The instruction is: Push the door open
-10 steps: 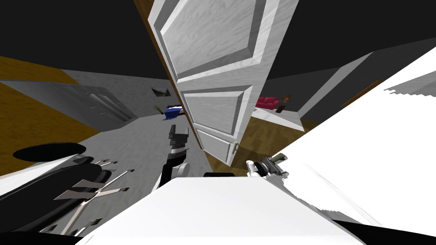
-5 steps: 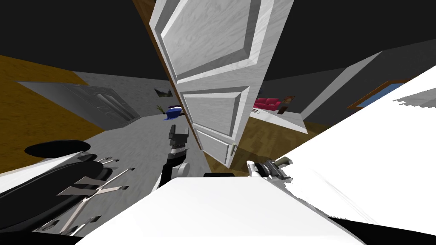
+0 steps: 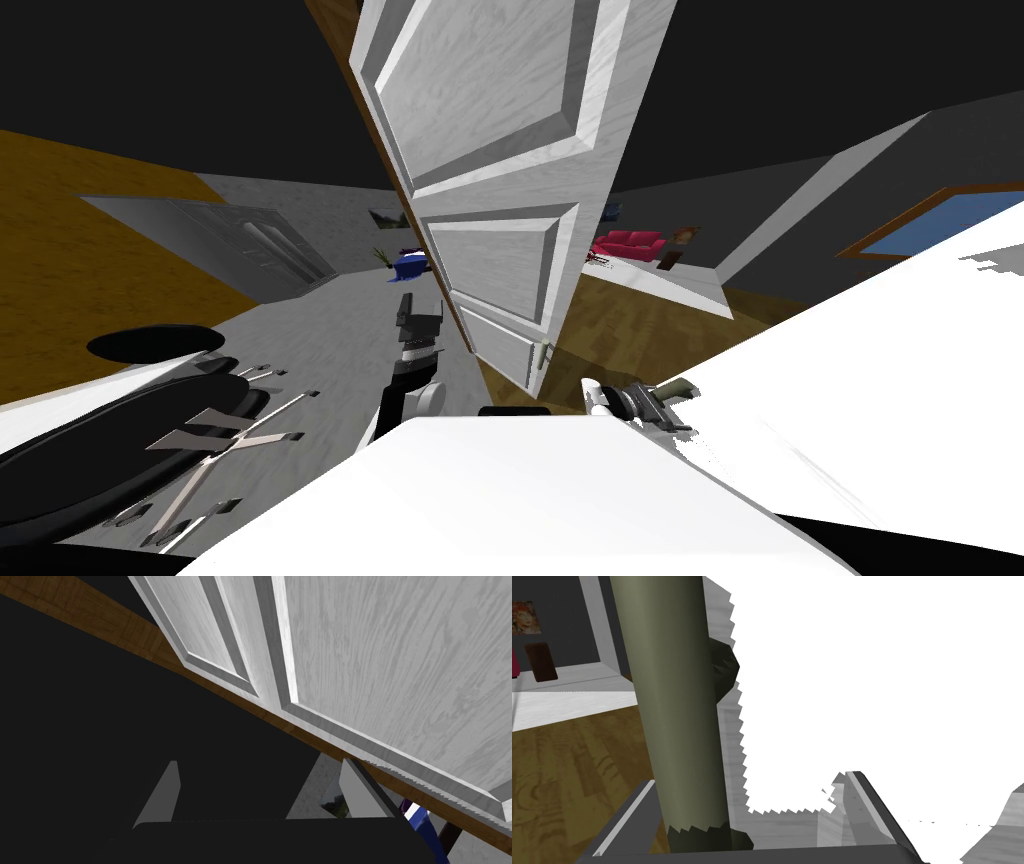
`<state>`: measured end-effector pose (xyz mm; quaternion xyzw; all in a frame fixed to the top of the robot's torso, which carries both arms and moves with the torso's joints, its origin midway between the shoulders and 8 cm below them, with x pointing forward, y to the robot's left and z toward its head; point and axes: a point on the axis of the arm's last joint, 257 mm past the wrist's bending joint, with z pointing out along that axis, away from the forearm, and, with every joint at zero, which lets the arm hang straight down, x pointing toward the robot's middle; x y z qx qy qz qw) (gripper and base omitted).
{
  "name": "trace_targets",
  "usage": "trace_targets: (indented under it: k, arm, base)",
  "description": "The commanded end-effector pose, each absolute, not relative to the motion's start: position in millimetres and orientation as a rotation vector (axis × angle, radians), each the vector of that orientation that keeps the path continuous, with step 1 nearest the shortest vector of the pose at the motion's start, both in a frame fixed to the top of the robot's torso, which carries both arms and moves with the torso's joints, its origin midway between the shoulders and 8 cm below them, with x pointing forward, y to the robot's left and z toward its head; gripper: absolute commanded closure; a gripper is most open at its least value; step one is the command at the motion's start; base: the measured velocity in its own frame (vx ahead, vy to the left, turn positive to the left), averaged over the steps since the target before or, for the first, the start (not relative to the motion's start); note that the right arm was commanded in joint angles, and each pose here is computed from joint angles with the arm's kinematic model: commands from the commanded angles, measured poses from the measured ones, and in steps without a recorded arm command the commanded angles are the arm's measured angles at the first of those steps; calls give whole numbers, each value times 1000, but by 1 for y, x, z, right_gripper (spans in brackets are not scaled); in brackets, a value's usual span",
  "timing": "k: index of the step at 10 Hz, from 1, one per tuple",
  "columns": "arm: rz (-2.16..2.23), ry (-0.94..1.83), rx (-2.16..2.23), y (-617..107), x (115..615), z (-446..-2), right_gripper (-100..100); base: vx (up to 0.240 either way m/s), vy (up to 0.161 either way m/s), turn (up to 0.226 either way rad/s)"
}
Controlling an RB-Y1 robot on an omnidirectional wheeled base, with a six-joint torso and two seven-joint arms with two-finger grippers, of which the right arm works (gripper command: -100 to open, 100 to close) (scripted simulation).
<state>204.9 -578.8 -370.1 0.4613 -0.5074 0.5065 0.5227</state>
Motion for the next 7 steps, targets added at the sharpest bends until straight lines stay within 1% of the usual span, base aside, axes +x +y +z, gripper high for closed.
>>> trace_targets:
  k: [1,2,3,5,7]
  arm:
    - [1185,-1216,1069,-583,189,-370,100]
    - [1185,-1216,1069,-583,189,-370,100]
    - [1142,-1242,1041,-581,178,-373,100]
    - [1101,-1267,1016,-577,167,-376,100]
    - [1046,-1300,987,-571,155,-381,100]
  base:
    - [28,-63,18]
    - [8,-29,8]
    - [40,-82,95]
    - [64,-118,92]
    - [73,-144,100]
